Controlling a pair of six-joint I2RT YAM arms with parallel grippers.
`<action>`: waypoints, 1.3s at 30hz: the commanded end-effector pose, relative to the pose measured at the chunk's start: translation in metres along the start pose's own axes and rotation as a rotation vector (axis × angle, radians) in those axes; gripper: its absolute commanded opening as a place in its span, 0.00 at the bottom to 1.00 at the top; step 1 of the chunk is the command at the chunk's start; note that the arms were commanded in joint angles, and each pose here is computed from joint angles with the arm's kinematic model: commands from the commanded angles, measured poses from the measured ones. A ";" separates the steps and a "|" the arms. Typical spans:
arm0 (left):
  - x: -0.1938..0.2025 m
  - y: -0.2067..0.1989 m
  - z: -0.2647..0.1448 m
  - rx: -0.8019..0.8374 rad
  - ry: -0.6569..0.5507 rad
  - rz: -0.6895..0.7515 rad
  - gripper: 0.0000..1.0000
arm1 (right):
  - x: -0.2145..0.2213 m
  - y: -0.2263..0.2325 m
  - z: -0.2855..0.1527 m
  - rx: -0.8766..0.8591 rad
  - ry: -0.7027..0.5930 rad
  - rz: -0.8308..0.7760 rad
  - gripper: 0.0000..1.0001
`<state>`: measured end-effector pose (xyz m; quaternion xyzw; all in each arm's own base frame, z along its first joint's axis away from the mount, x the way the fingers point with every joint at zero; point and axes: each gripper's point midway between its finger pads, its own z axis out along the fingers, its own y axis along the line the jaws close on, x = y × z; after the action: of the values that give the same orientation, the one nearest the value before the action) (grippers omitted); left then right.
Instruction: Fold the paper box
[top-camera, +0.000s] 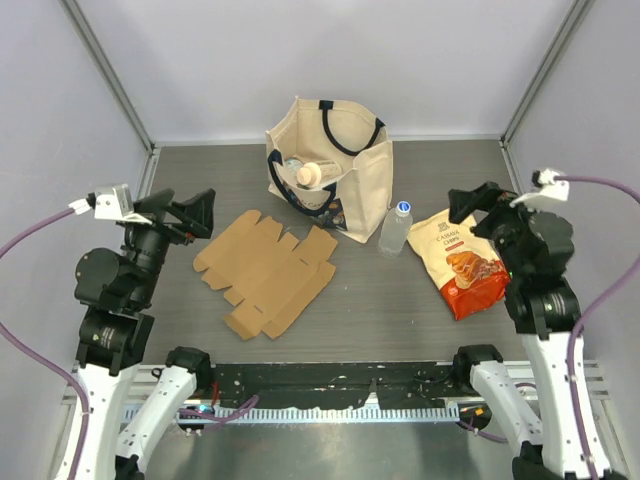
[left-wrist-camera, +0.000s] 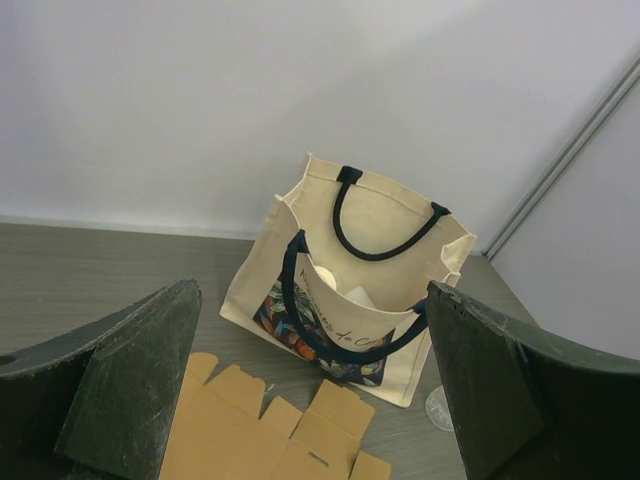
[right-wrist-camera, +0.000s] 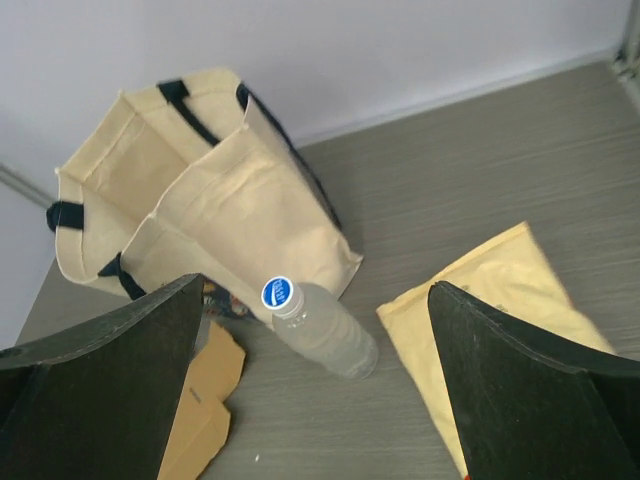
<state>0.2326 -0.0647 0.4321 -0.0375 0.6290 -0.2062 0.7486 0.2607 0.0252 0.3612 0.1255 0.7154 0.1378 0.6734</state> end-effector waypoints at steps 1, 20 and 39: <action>0.006 -0.003 0.013 0.017 -0.002 -0.041 1.00 | 0.039 0.047 0.029 -0.207 0.144 0.101 1.00; 0.223 0.031 0.024 -0.145 0.468 -0.525 0.84 | 0.284 0.209 0.082 -0.354 0.595 0.300 0.91; 0.336 -0.007 -0.018 -0.054 0.778 -0.655 0.78 | 0.380 0.155 0.055 -0.147 0.769 0.251 0.72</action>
<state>0.2535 -0.1764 0.1033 -0.1885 0.8423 -0.3746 0.3386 0.2837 0.3046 0.0593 0.0878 0.8918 0.2992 0.3280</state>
